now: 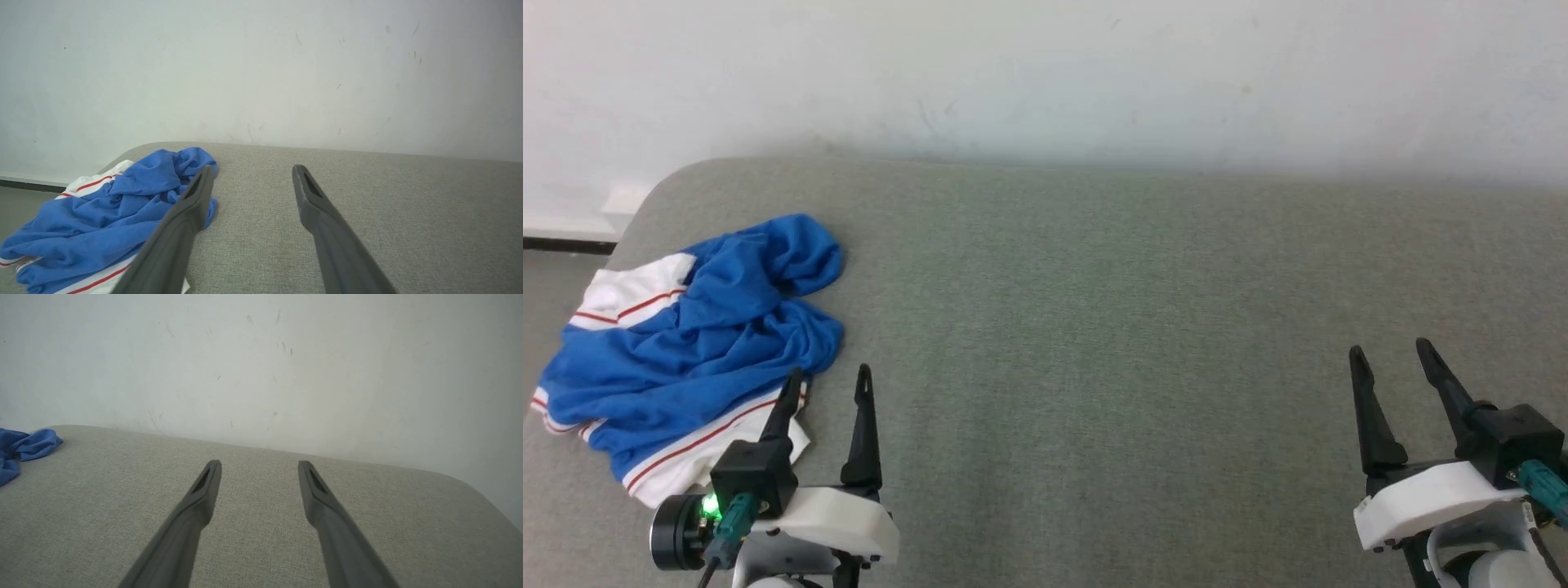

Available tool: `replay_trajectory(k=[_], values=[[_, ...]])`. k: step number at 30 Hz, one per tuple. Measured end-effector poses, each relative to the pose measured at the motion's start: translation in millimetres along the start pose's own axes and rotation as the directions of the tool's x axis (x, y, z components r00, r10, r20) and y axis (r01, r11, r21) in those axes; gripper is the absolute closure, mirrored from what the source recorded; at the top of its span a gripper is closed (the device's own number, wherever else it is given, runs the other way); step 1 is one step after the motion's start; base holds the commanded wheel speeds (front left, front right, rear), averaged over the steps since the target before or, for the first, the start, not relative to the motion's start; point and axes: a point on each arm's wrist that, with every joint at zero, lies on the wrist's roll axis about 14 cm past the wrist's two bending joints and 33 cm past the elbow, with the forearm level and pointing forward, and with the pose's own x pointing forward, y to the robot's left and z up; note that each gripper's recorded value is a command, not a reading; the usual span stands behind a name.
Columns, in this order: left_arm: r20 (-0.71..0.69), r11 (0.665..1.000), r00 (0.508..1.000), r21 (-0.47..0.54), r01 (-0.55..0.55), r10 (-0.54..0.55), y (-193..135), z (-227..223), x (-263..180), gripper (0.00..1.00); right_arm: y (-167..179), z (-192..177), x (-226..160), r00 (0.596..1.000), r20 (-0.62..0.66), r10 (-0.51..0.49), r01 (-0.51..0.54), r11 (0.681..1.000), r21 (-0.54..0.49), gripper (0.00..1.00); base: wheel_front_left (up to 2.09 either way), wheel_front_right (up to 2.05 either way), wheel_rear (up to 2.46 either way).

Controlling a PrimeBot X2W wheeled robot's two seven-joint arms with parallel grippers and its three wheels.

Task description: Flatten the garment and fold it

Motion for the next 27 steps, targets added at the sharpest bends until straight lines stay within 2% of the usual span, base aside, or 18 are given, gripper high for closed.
replay_trajectory(k=[15,27], values=[[0.007,0.993,0.993,-0.016,-0.114,0.114,33,-2,-24,0.00,43,-4,21,0.992,0.008,0.129,-0.129,0.992,0.004,0.00,0.00,0.00,0.00],[0.025,0.978,0.978,-0.024,-0.205,0.206,58,2,-44,0.00,87,-6,32,0.967,0.010,0.254,-0.254,0.967,0.012,0.00,0.00,0.00,0.00]])
